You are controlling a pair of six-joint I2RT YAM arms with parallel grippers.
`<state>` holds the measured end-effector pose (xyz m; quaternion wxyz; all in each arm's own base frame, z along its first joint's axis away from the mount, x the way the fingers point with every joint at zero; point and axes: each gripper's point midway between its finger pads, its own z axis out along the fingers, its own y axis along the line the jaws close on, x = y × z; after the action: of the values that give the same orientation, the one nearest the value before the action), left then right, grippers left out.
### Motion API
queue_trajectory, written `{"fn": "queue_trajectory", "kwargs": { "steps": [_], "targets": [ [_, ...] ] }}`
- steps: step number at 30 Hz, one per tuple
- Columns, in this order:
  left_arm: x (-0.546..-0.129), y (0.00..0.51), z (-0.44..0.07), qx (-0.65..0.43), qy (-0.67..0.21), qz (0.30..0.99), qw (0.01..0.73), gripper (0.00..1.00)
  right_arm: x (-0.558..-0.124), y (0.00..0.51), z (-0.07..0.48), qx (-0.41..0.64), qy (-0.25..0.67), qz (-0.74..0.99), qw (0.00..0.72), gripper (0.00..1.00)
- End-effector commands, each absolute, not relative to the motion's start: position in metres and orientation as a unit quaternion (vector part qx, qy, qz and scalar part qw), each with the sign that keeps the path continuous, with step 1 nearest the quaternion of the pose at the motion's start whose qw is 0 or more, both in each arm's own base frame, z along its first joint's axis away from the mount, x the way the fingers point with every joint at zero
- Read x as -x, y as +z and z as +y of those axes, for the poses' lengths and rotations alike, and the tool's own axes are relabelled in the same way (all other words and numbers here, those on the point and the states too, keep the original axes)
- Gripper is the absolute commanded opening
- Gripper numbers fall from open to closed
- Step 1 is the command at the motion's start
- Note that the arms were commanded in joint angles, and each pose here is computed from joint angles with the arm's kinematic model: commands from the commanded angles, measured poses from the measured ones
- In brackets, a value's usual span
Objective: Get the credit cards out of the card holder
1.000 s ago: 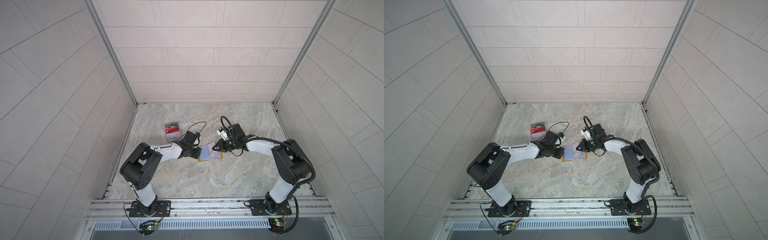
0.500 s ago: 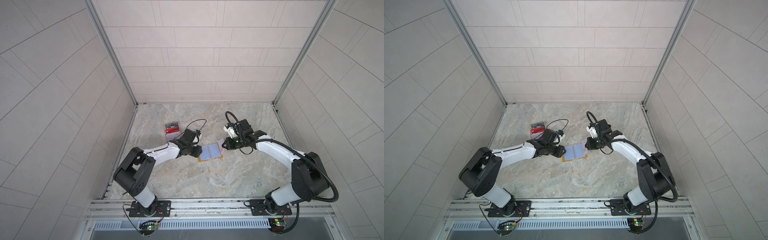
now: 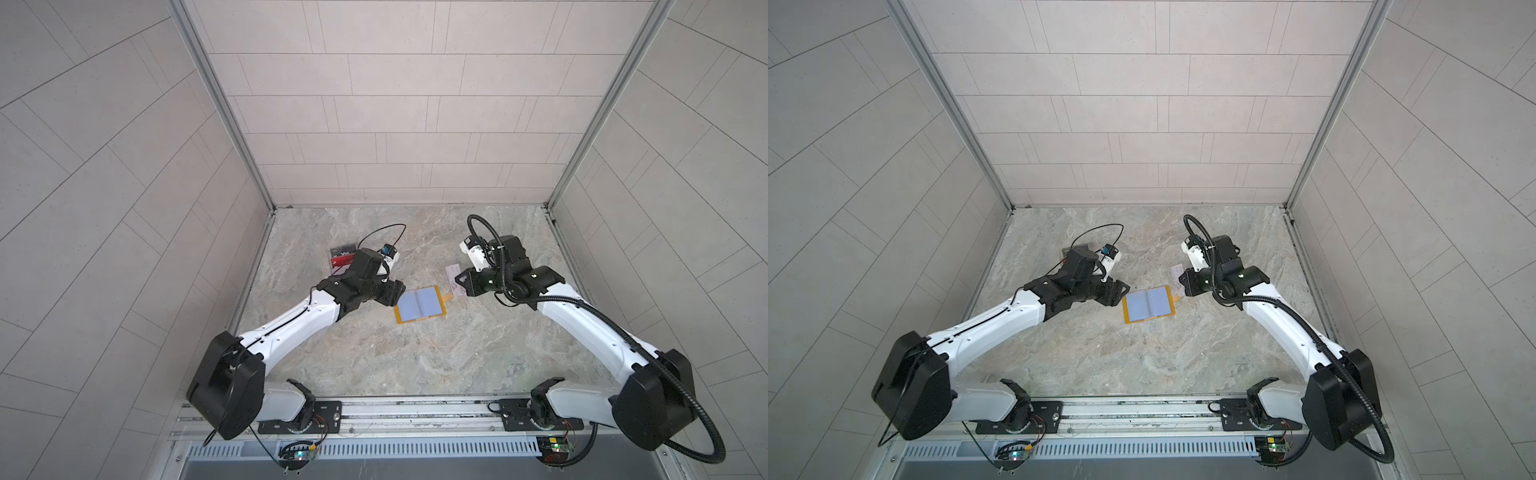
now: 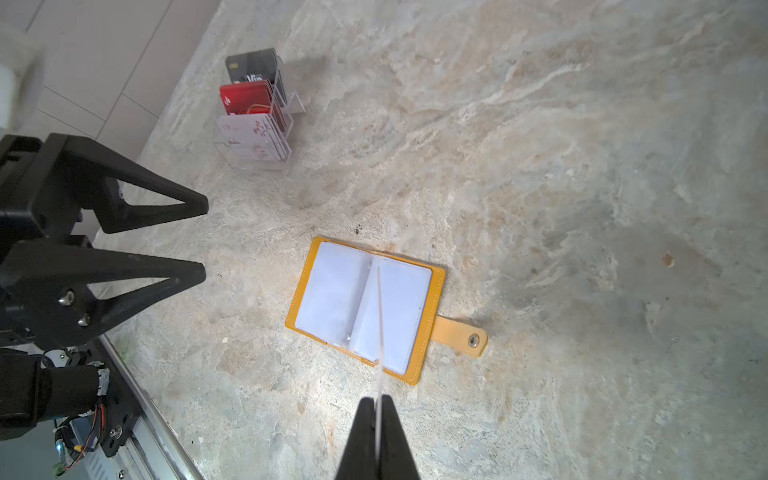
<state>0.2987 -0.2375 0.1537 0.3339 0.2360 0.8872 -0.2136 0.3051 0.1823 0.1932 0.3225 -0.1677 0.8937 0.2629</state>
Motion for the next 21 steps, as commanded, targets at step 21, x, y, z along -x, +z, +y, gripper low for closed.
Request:
{"fn": "queue_trajectory", "kwargs": {
  "steps": [21],
  "targets": [
    [-0.205, 0.26, -0.256, -0.397, -0.375, 0.778, 0.311, 0.94, -0.236, 0.27, 0.243, 0.338, 0.49, 0.736, 0.322, 0.0]
  ]
}}
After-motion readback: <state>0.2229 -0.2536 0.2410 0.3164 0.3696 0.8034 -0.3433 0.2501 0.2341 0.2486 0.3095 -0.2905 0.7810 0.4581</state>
